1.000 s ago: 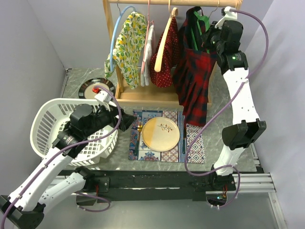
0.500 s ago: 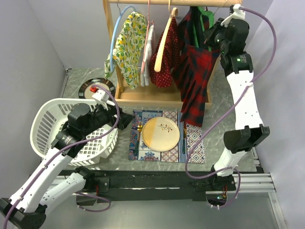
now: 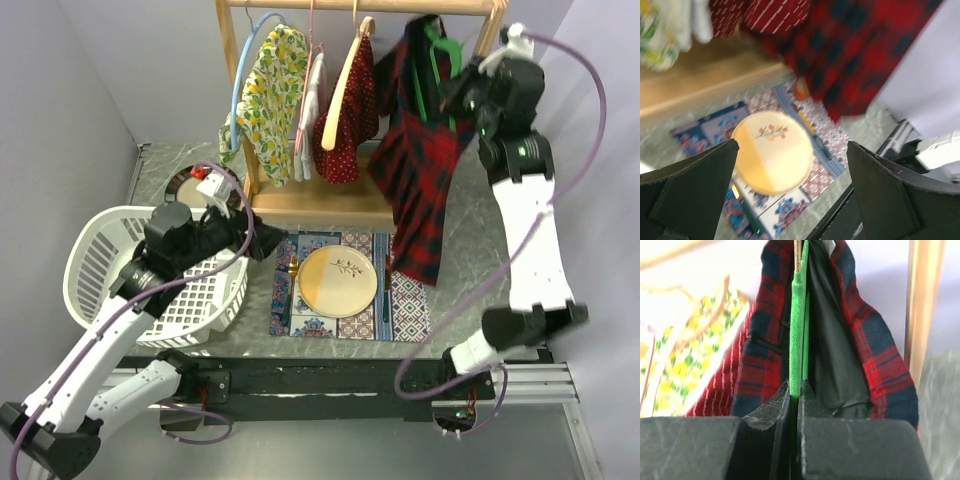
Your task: Remove the skirt from the hanger
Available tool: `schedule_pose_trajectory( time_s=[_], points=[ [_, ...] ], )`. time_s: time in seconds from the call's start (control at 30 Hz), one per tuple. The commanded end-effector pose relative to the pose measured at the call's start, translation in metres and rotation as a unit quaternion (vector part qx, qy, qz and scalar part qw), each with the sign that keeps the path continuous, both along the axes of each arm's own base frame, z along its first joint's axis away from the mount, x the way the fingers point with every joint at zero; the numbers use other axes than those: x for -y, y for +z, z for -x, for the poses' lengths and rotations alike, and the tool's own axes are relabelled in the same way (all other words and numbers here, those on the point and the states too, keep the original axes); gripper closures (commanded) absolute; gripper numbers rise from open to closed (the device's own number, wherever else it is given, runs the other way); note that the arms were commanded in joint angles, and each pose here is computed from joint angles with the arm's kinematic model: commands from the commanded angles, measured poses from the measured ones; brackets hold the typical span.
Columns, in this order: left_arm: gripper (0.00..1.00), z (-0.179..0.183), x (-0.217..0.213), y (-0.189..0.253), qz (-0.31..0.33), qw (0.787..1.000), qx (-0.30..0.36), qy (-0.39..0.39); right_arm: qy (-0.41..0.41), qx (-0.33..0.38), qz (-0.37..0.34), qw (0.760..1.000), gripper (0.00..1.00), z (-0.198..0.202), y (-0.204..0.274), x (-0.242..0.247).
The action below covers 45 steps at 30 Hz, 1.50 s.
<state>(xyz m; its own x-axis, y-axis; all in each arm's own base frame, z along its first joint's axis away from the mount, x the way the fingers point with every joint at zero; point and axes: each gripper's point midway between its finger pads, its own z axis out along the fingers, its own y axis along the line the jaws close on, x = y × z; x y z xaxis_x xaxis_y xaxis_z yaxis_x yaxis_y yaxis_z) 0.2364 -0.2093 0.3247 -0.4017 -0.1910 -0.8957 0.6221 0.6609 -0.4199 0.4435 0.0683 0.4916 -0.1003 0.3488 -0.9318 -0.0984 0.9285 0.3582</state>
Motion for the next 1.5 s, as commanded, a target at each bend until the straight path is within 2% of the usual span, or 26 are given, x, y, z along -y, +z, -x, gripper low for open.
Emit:
schedule_pose_trajectory(
  time_s=[0.0,0.13,0.2,0.3,0.37,0.5,0.67,0.9,1.03,1.23,1.27,1.3,1.33,1.4,1.43,1.47],
  points=[
    [0.03,0.008,0.02,0.059,0.051,0.996,0.045,-0.063,-0.002,0.083,-0.078,0.993,1.0,0.077,0.052,0.001],
    [0.03,0.017,0.038,0.086,0.105,0.988,0.068,-0.094,-0.007,0.044,-0.116,0.992,1.0,0.105,0.022,0.002],
    [0.03,0.024,0.057,0.09,0.112,0.984,0.072,-0.114,-0.01,0.035,-0.148,0.988,1.0,0.12,0.013,0.0],
    [0.03,0.036,0.089,0.092,0.111,0.981,0.078,-0.142,-0.011,0.032,-0.181,0.983,1.0,0.135,0.01,-0.004],
    [0.03,0.034,0.101,0.095,0.108,0.982,0.093,-0.121,-0.015,0.024,-0.195,0.98,1.0,0.142,0.006,-0.006],
    [0.03,0.06,0.149,0.097,0.087,0.981,0.107,-0.138,-0.023,0.032,-0.228,0.973,1.0,0.153,0.01,-0.007],
    [0.03,0.086,0.185,0.115,0.085,0.973,0.144,-0.161,-0.029,0.051,-0.248,0.967,1.0,0.16,0.027,-0.002],
    [0.03,0.09,0.233,0.085,0.021,0.979,0.145,-0.139,-0.027,0.056,-0.259,0.964,1.0,0.159,0.031,-0.004],
    [0.03,0.089,0.249,0.064,0.006,0.98,0.145,-0.135,-0.037,0.063,-0.263,0.962,1.0,0.16,0.034,0.001],
    [0.02,0.078,0.266,0.023,-0.05,0.982,0.143,-0.116,-0.038,0.066,-0.27,0.96,1.0,0.162,0.031,0.002],
    [0.09,0.079,0.267,0.018,-0.055,0.981,0.143,-0.119,-0.04,0.068,-0.27,0.96,1.0,0.163,0.033,0.003],
    [0.2,0.081,0.268,0.015,-0.058,0.981,0.14,-0.122,-0.039,0.071,-0.269,0.96,1.0,0.164,0.035,0.003],
    [0.46,0.082,0.266,0.009,-0.065,0.982,0.131,-0.123,-0.042,0.075,-0.268,0.96,1.0,0.166,0.037,0.005],
    [0.67,0.085,0.26,0.01,-0.065,0.983,0.126,-0.119,-0.044,0.086,-0.264,0.96,1.0,0.169,0.046,0.008],
    [0.82,0.087,0.257,0.004,-0.07,0.983,0.122,-0.12,-0.047,0.088,-0.262,0.96,1.0,0.168,0.049,0.009],
    [0.89,0.09,0.251,0.008,-0.065,0.983,0.121,-0.12,-0.048,0.102,-0.26,0.959,1.0,0.173,0.063,0.013]
  ],
)
